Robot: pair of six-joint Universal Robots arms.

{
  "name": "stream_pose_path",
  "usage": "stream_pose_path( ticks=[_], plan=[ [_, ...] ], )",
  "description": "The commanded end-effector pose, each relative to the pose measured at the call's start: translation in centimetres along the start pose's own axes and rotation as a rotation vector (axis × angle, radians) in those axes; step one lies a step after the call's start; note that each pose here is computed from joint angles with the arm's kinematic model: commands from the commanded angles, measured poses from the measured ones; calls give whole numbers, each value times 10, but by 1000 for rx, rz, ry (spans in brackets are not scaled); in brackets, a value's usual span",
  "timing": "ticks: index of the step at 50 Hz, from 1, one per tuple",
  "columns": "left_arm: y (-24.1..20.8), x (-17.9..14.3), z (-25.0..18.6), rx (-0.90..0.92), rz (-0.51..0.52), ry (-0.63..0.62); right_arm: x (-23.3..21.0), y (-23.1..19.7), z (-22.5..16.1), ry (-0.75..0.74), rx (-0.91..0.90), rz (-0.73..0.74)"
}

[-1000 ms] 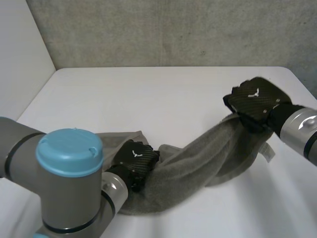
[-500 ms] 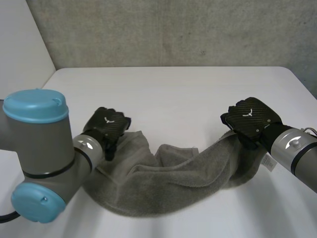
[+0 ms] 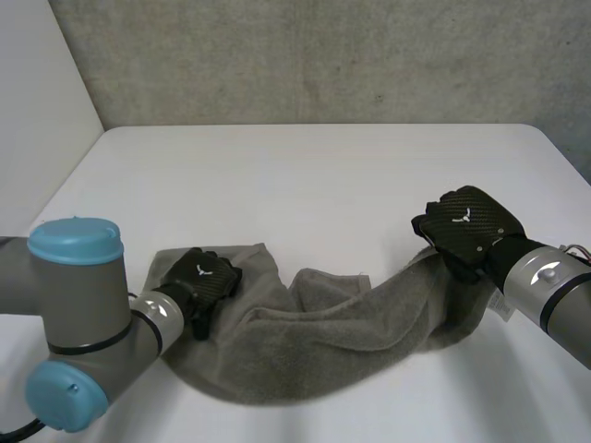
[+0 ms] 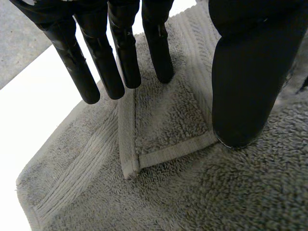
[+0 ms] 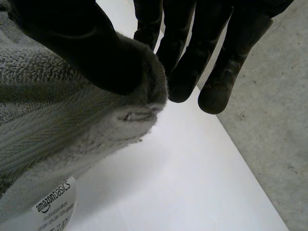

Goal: Fold the towel.

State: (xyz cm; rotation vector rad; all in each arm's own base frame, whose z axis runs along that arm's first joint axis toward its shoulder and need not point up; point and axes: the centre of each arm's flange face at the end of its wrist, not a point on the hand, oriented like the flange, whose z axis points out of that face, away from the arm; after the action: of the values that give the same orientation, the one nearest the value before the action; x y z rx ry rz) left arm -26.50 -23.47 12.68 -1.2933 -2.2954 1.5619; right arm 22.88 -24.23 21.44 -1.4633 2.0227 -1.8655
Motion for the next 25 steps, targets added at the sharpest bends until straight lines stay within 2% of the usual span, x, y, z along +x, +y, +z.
stream_pose_path(
  ticks=[1,11,19,25],
  plan=[
    [7,2,11,3,1,-3,-3,2,-1,-5,-4,1],
    [-7,-6,8,47,5,-35,-3,2,-1,-6,-5,2],
    [-51,-28,-23,185,26,-118,-1,0,-2,-3,-8,-10],
    [-55,-30,-34,177,25,-118,-3,0,-5,-18,-27,-42]
  ],
)
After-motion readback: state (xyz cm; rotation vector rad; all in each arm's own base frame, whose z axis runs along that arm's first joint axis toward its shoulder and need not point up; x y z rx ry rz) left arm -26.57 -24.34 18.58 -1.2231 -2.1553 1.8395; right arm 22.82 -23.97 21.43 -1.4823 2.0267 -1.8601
